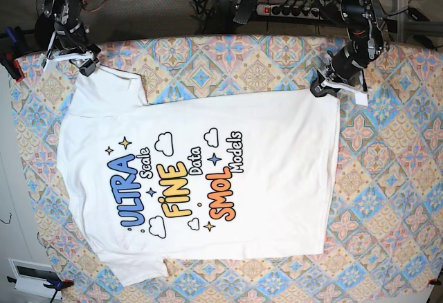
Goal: Fold the T-shirt properly
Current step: 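Grasp the shoulder corners with both grippers, then pull the shoulder edge toward the robot with both grippers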
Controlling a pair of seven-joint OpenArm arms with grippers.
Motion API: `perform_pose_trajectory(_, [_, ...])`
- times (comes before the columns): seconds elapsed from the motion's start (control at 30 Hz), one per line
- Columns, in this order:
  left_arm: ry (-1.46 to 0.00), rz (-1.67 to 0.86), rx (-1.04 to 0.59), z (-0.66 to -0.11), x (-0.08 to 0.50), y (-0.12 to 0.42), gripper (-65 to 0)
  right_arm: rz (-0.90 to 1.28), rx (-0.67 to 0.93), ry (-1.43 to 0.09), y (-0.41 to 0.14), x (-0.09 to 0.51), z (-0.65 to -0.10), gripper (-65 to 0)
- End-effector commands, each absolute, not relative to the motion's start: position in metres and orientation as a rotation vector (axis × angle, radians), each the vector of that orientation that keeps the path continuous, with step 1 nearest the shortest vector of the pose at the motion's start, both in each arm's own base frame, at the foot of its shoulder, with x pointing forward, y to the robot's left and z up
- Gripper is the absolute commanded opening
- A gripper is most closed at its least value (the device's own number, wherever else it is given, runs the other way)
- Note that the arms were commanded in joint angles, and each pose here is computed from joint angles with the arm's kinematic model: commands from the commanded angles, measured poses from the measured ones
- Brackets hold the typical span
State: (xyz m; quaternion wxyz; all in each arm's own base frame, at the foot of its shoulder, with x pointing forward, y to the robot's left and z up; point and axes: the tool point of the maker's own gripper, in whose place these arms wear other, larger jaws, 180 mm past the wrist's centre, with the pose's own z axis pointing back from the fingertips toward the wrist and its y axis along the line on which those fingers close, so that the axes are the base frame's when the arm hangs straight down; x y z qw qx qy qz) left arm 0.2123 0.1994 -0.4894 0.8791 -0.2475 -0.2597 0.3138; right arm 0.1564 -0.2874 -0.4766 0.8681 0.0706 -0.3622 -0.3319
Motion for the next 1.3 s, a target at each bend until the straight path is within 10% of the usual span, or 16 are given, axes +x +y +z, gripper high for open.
perform_pose_trajectory(0.0, [-0.501, 0.647, -0.466, -0.496, 0.202, 0.207, -65.0, -0.69, 0.14, -0.77, -0.293, 0.157, -0.473, -36.3])
perform_pose_trajectory(0.63, [-0.501, 0.647, -0.466, -0.496, 0.202, 0.207, -65.0, -0.65, 0.191, -0.734, -0.266, 0.159, -0.484, -36.7])
perform_pose_trajectory(0.9, [-0.5, 0.646, -0.462, -0.496, 0.201, 0.207, -65.0, -0.653, 0.209, -0.786, -0.267, 0.186, -0.476, -65.0])
perform_pose_trajectory(1.27, [-0.536, 0.582, -0.423, -0.477, 0.188, 0.216, -65.0, -0.654, 0.179, -0.731, -0.27, 0.154, -0.484, -64.8])
